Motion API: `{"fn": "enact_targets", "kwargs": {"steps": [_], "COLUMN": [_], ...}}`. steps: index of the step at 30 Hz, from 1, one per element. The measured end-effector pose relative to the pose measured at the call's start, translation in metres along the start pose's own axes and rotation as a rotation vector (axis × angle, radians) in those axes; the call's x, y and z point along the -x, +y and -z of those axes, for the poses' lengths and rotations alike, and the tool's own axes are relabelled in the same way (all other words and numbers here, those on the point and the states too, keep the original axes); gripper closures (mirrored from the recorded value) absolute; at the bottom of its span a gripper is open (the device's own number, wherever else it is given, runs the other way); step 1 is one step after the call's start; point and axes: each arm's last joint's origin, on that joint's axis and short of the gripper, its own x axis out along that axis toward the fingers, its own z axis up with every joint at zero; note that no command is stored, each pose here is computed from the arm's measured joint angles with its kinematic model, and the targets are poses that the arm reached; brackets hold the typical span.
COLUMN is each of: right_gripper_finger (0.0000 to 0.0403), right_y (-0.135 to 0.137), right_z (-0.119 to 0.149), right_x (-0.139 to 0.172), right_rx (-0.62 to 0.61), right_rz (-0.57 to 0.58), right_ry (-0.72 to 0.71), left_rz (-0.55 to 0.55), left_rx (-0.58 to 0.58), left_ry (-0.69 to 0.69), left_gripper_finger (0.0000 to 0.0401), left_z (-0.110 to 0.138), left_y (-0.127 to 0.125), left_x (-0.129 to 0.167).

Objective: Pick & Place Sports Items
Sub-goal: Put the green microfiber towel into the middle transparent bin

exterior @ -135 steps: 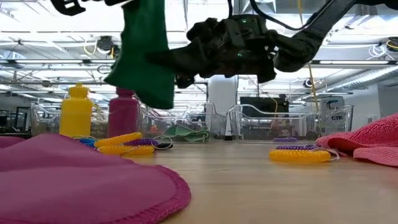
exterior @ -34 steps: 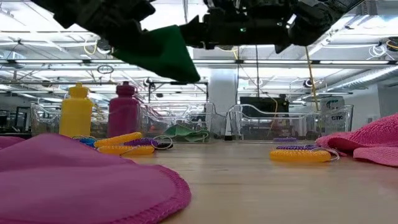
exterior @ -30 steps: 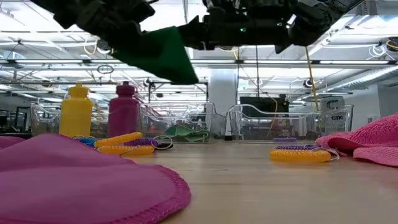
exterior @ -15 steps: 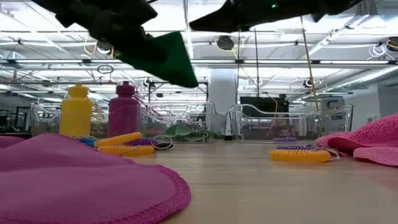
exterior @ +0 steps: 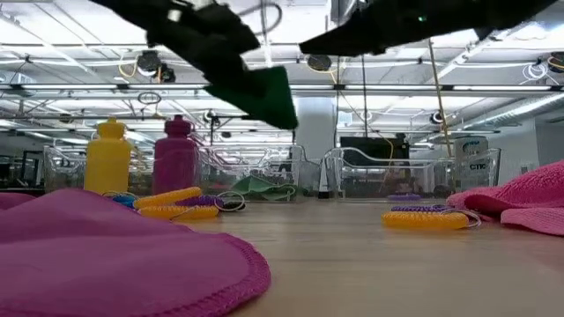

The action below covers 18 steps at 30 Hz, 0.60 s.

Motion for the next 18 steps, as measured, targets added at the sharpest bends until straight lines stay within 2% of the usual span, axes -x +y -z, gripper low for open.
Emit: {"fn": "enact_targets", "kwargs": {"steps": [5, 10, 18], "right_gripper_finger": [0.0156, 0.0156, 0.0156], "right_y": [0.005, 0.003, -0.001], "right_z": [0.015, 0.018, 0.014], "right_x": [0.003, 0.005, 0.013], "right_rx": [0.005, 0.039, 0.048], "right_rz": [0.022, 0.122, 0.182], "right_ry": [-0.043, -0.010, 0.021], "left_rz": [0.094, 0.151, 0.226], "left_rx": [0.119, 0.233, 0.363], "left_ry": [0.115, 0.205, 0.353], "left_gripper_finger": [0.0400, 0.0401, 0.0401], "left_z": [0.001, 0.010, 0.030], "left_y": [0.044, 0.079, 0.106], "left_x": [-0.018, -0.039, -0.079]}}
